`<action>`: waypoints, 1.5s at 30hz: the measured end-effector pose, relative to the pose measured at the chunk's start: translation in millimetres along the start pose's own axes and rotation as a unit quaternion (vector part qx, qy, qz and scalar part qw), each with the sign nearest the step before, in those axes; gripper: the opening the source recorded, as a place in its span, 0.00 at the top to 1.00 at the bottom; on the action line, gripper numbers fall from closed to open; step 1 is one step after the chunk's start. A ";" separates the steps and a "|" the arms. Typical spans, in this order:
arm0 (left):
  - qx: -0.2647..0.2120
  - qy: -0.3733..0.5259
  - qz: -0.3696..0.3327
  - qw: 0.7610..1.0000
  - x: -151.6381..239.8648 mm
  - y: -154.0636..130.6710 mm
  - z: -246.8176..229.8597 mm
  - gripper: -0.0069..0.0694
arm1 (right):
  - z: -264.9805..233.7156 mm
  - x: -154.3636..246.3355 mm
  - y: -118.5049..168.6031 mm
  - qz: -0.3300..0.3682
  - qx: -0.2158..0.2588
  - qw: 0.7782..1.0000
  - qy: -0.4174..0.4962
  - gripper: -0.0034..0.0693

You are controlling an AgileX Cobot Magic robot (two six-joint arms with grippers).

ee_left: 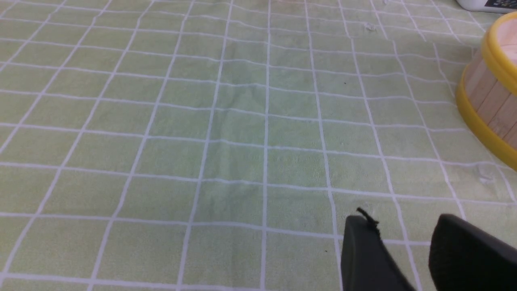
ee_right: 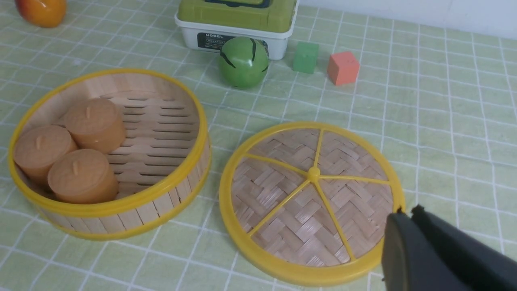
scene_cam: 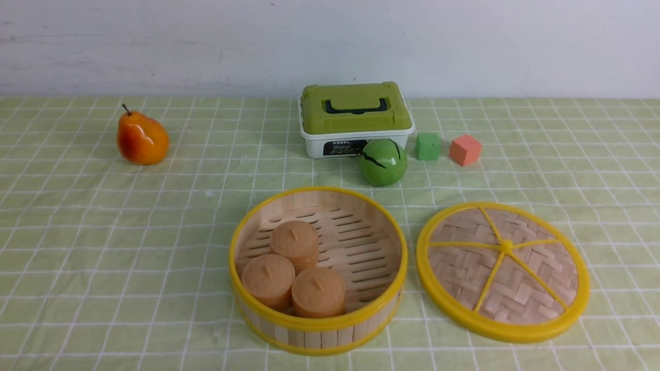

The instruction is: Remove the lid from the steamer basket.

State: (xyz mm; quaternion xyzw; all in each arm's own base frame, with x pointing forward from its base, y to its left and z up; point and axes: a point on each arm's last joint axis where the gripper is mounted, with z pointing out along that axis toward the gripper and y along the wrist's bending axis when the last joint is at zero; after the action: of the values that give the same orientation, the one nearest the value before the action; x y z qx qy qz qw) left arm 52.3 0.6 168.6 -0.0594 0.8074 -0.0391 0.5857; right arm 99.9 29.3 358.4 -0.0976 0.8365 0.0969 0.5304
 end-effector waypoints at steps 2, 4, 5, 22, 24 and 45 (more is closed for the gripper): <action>0.000 0.000 0.000 1.000 0.0 0.0 0.0 0.60 | 0.4 1.2 -0.2 -0.001 0.001 1.000 0.004 0.96; 0.000 0.000 0.000 1.000 0.0 0.0 0.0 0.60 | 0.9 2.7 -0.3 -0.001 0.001 1.000 0.010 0.96; 0.000 0.000 0.000 1.000 0.0 0.0 0.0 0.60 | 2.7 4.7 -0.5 -0.001 0.001 1.000 0.007 0.96; 0.000 0.000 0.000 1.000 0.0 0.0 0.0 0.60 | 27.6 163.0 -28.0 0.083 0.126 0.976 -0.160 0.95; 0.000 0.000 0.000 1.000 0.0 0.0 0.0 0.60 | 28.1 172.8 -28.1 0.089 0.129 0.975 -0.157 0.94; 0.000 0.000 0.000 1.000 0.0 0.0 0.0 0.60 | 28.1 189.7 -27.6 0.110 0.133 0.982 -0.079 0.90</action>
State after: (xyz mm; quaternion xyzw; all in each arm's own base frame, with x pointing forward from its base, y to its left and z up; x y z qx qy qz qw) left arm 52.3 0.6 168.6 -0.0594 0.8073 -0.0391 0.5858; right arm 52.2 -1.3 173.1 0.0746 0.8030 0.0497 0.5892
